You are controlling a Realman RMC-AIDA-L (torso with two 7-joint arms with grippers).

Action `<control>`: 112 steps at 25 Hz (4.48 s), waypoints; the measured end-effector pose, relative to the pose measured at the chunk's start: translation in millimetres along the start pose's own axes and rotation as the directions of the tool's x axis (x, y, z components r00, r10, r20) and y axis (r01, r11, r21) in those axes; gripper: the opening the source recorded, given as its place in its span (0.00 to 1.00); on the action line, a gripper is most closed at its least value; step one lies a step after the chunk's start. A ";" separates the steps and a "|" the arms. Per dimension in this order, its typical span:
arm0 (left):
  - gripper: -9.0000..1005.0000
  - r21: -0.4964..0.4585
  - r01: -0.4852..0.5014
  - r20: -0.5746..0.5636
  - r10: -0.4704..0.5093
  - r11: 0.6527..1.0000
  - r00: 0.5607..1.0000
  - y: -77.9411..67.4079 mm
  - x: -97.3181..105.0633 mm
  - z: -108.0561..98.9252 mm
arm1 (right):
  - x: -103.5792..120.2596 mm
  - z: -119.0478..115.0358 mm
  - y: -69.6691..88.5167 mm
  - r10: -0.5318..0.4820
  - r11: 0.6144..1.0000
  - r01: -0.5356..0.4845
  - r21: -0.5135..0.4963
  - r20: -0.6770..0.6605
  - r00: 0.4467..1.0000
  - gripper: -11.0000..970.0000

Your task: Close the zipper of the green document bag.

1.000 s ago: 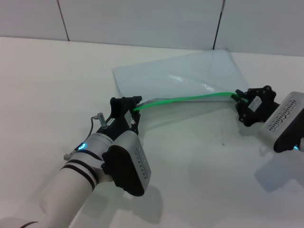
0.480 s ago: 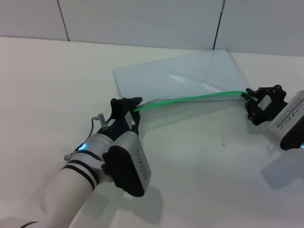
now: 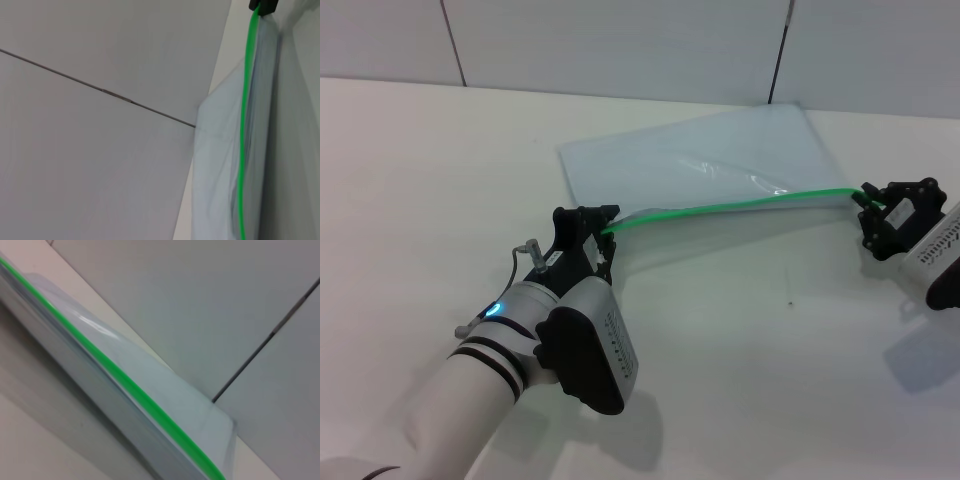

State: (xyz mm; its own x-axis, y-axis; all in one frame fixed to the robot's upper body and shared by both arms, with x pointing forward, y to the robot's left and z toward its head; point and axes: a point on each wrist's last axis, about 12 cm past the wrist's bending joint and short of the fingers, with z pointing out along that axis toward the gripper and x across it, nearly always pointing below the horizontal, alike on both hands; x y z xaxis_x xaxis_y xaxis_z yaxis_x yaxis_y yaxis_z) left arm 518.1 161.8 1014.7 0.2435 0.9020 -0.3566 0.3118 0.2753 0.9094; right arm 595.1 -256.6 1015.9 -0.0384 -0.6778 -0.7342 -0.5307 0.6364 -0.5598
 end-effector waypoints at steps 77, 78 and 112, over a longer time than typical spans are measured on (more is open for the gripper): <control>0.72 -0.335 0.594 0.217 -0.553 0.731 0.804 53.8 24.0 2.8 | -24.9 -8.5 -2.2 0.403 0.886 -0.447 0.123 0.273 0.874 0.68; 0.72 -0.336 0.611 0.222 -0.570 0.717 0.791 55.0 25.3 3.5 | -25.4 -8.2 -2.3 0.403 0.886 -0.448 0.123 0.274 0.873 0.68; 0.28 -0.325 0.775 0.269 -0.732 0.542 0.626 67.5 63.7 6.2 | -38.9 8.9 -8.3 0.389 0.902 -0.420 0.104 0.231 0.892 0.22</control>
State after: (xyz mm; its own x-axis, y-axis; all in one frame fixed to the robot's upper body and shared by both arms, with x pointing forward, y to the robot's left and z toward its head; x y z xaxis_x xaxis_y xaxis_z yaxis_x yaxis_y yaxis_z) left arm 560.3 235.8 1052.0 0.1715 0.2730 -0.9466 0.0590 0.9563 0.2865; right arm 608.6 -232.2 1045.7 -0.0448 -0.2719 -0.9613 -0.3745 0.8966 -0.2362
